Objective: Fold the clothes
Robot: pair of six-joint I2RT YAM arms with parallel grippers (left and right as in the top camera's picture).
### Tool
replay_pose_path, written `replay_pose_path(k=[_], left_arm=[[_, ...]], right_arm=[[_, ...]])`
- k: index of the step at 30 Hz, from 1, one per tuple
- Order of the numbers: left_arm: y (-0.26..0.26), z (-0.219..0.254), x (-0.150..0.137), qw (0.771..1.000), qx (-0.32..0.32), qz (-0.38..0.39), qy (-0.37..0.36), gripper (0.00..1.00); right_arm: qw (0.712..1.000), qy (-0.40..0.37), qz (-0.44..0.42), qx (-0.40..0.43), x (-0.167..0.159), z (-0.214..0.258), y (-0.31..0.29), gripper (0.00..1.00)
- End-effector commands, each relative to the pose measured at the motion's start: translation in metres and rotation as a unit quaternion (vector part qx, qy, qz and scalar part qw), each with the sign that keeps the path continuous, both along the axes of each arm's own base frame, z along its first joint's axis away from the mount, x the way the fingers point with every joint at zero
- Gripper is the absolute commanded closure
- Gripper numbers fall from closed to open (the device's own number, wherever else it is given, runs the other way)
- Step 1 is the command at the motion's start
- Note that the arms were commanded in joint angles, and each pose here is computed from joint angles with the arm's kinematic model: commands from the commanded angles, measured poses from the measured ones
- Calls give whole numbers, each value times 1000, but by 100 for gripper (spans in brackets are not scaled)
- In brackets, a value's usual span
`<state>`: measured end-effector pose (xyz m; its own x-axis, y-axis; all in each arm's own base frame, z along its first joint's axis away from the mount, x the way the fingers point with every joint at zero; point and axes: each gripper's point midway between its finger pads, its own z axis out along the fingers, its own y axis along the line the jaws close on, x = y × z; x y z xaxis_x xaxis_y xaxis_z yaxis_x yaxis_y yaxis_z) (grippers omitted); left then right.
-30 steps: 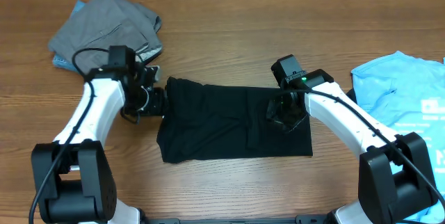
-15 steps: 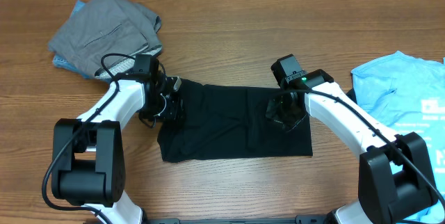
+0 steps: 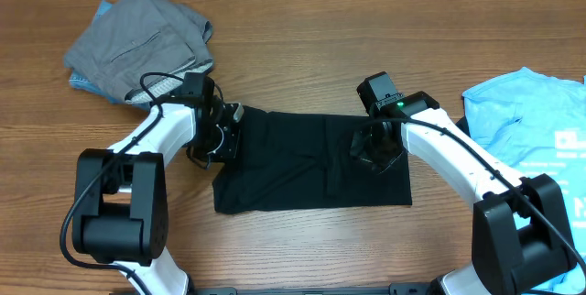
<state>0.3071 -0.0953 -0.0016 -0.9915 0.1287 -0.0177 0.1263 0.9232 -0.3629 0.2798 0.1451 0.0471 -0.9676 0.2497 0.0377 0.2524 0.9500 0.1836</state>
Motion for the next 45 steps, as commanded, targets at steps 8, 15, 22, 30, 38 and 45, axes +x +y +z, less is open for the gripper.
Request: replay_pose_path(k=[8, 15, 22, 30, 38, 45], left_arm=[[60, 74, 22, 991, 122, 26, 42, 96], [26, 148, 57, 997, 73, 10, -31, 96], [-58, 153, 44, 998, 22, -49, -41, 96], [-157, 154, 5, 987, 17, -145, -70, 96], [-213, 132, -38, 982, 40, -170, -76, 68], [-210, 131, -45, 976, 79, -183, -88, 62]], right_arm=[[998, -29, -23, -46, 14, 26, -28, 75], [995, -56, -70, -37, 28, 47, -54, 75], [992, -42, -107, -44, 28, 46, -87, 75], [992, -46, -111, -46, 31, 47, -91, 74], [992, -47, -111, -46, 31, 47, -91, 62], [992, -44, -110, -46, 30, 47, -91, 44]])
